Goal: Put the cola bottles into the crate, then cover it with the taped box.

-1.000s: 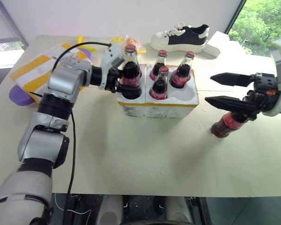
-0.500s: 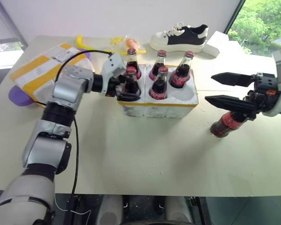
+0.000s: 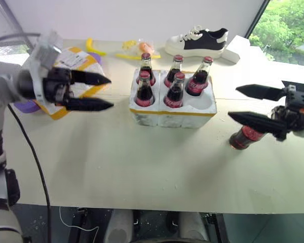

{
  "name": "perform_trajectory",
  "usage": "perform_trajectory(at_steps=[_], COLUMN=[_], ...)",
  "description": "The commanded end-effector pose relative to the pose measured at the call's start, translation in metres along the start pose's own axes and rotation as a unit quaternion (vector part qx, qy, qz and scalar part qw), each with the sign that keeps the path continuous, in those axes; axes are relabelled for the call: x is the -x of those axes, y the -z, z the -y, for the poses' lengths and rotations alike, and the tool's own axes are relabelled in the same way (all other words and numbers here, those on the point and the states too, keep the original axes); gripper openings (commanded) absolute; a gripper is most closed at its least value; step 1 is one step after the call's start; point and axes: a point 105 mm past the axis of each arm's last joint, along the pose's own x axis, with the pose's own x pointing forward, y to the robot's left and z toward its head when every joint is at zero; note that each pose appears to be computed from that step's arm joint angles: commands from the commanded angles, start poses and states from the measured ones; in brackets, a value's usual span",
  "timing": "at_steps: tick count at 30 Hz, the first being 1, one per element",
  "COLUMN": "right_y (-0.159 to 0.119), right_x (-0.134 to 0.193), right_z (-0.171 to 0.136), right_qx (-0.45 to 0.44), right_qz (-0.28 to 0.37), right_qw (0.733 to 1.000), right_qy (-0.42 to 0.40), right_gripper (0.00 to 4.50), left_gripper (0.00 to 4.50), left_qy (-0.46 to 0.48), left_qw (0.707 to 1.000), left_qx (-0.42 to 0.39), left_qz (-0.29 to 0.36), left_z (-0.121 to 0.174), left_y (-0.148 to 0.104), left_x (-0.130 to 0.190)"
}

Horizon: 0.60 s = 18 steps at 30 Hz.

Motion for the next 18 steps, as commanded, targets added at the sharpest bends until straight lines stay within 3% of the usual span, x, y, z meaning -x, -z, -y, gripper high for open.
perform_trajectory(at_steps=[1, 7, 12, 18], right_y=[0.002, 0.041, 0.074, 0.116], right_x=[0.003, 0.017, 0.051, 0.089], right_z=[-0.030, -0.040, -0.026, -0.015], right_qx=[-0.007, -0.083, -0.131, -0.152], right_qz=[-0.004, -0.034, -0.039, -0.072], right_qw=[1.000, 0.992, 0.959, 0.921], right_qy=[-0.004, 0.091, 0.249, 0.351], right_gripper=[4.50, 4.50, 4.50, 4.50], left_gripper=[4.44, 4.44, 4.44, 4.44], left_qy=[0.022, 0.037, 0.042, 0.036], left_qw=[0.999, 0.999, 0.998, 0.998], left_qx=[-0.024, -0.027, -0.028, -0.038], left_qz=[0.002, 0.015, 0.025, 0.035], left_z=[0.006, 0.005, 0.005, 0.000], left_y=[0.001, 0.005, 0.007, 0.003], left_x=[-0.017, -0.033, -0.040, -0.049])
